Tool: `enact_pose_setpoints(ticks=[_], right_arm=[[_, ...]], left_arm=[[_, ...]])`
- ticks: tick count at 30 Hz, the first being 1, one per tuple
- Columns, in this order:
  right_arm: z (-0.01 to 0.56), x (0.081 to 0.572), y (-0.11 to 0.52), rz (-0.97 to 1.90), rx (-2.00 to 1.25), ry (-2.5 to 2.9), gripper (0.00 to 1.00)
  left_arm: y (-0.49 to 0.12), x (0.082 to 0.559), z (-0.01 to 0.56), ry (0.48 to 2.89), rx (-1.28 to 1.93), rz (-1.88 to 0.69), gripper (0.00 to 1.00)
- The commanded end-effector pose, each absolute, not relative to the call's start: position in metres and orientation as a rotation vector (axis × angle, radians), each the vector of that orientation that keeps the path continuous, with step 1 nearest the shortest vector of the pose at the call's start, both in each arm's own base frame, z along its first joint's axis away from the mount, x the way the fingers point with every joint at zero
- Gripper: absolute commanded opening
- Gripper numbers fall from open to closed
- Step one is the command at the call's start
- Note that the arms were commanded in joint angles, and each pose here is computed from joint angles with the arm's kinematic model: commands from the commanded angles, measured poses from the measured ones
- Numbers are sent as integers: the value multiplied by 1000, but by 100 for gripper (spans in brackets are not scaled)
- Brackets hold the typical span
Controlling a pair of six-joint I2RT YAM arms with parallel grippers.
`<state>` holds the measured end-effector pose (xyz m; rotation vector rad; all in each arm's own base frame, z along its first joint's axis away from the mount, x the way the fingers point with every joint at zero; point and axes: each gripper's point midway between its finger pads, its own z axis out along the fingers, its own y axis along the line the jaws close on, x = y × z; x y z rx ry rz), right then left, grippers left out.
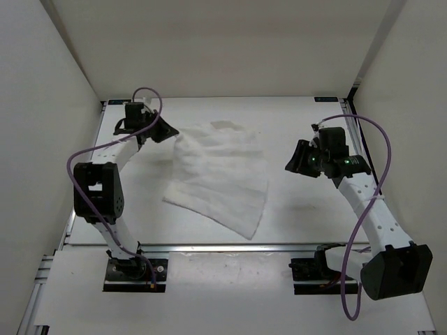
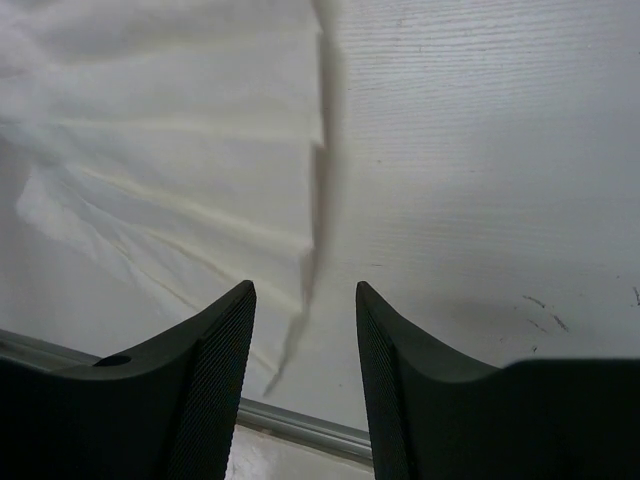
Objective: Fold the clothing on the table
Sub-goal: Flatten the skirt out
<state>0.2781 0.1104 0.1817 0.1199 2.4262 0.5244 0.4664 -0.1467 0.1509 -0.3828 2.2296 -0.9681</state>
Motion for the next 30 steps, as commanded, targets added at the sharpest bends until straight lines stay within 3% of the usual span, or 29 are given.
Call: enact_pose_setpoints(ticks=[1, 7, 16, 22, 30], right_arm=[[182, 284, 114, 534, 120, 2414, 50], [179, 289, 120, 559, 97, 2431, 50], [185, 295, 135, 594, 49, 2431, 49], [184, 292, 138, 608, 40, 2437, 50], [182, 297, 148, 663, 25, 2440, 50]], left_arm=[[-97, 441, 142, 2320, -408, -631, 0], [-151, 374, 119, 2459, -159, -664, 0], [-297, 307, 123, 2513, 256, -1037, 0], [-330, 284, 130, 2522, 358, -1266, 0], [-367, 229, 134, 2520, 672, -1372, 0]])
